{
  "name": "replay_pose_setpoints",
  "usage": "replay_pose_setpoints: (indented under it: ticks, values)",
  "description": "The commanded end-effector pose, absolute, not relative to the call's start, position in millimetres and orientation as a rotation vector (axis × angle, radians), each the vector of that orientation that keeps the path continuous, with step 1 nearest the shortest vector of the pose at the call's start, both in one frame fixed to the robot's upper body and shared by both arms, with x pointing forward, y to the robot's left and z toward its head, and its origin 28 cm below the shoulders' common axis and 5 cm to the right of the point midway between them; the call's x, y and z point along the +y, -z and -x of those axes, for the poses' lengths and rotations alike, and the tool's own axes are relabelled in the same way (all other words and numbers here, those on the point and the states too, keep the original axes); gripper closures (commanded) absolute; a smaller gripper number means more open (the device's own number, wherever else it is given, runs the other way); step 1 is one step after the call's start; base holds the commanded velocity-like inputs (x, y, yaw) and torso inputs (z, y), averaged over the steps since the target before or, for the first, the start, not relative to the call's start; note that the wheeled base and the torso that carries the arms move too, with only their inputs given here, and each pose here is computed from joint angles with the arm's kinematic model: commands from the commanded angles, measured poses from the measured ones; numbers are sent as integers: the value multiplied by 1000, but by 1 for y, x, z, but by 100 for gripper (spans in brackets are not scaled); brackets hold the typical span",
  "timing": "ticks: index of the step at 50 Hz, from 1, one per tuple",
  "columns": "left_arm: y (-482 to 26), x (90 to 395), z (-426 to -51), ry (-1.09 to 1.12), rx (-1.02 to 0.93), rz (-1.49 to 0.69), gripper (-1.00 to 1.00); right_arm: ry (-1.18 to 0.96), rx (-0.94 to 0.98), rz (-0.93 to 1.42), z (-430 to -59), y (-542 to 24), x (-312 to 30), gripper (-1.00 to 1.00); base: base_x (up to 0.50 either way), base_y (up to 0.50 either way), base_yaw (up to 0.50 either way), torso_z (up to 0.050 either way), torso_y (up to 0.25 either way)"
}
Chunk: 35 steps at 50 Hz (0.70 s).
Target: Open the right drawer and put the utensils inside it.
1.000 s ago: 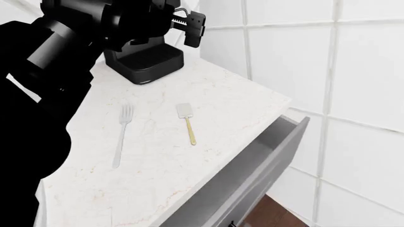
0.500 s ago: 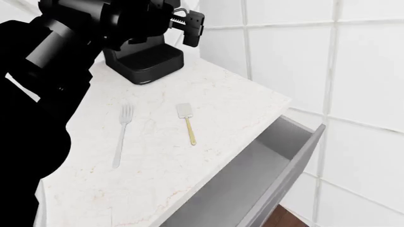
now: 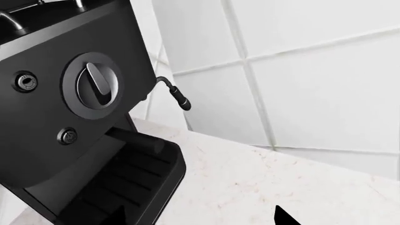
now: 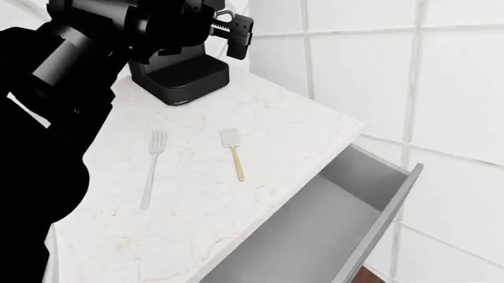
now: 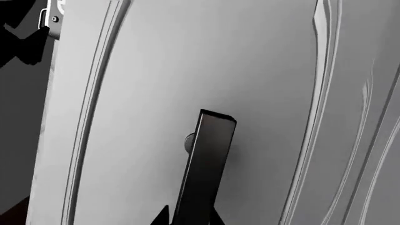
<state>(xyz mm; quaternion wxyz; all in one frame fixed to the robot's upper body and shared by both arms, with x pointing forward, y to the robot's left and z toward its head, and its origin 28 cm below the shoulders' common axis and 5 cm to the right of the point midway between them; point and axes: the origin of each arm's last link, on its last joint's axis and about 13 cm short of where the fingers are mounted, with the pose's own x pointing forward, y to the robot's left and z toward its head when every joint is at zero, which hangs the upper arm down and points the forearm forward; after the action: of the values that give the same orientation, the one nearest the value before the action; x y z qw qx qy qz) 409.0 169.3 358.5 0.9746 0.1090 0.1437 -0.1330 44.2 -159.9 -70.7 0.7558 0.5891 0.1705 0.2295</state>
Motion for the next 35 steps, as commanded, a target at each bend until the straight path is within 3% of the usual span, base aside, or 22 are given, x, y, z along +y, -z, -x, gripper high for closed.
replay_pose_setpoints:
  ticks: [1, 3, 4, 14, 20, 26, 35]
  values:
    - [-357, 171, -410, 269, 294, -220, -100, -478, 553, -1257, 0, 85, -160, 100, 2, 2, -4, 0, 0]
    - [-358, 170, -409, 272, 294, -218, -100, -487, 545, -1261, 0, 84, -161, 100, 1, 1, -4, 0, 0]
    - [-357, 170, -409, 269, 293, -223, -100, -490, 545, -1263, 1, 84, -161, -100, 0, 0, -4, 0, 0]
    - [-359, 171, -409, 272, 294, -217, -100, -436, 235, -1352, 9, 70, -175, -100, 0, 0, 0, 0, 0]
    - [-359, 171, -409, 273, 292, -215, -100, -425, 171, -1329, 10, 61, -174, -100, 0, 0, 0, 0, 0]
    - [-357, 172, -410, 272, 295, -210, -100, -351, 6, -1175, 15, 31, -170, -100, 0, 0, 0, 0, 0]
    - [-357, 174, -410, 269, 295, -207, -100, -203, -169, -950, 17, -6, -195, -100, 0, 0, 0, 0, 0]
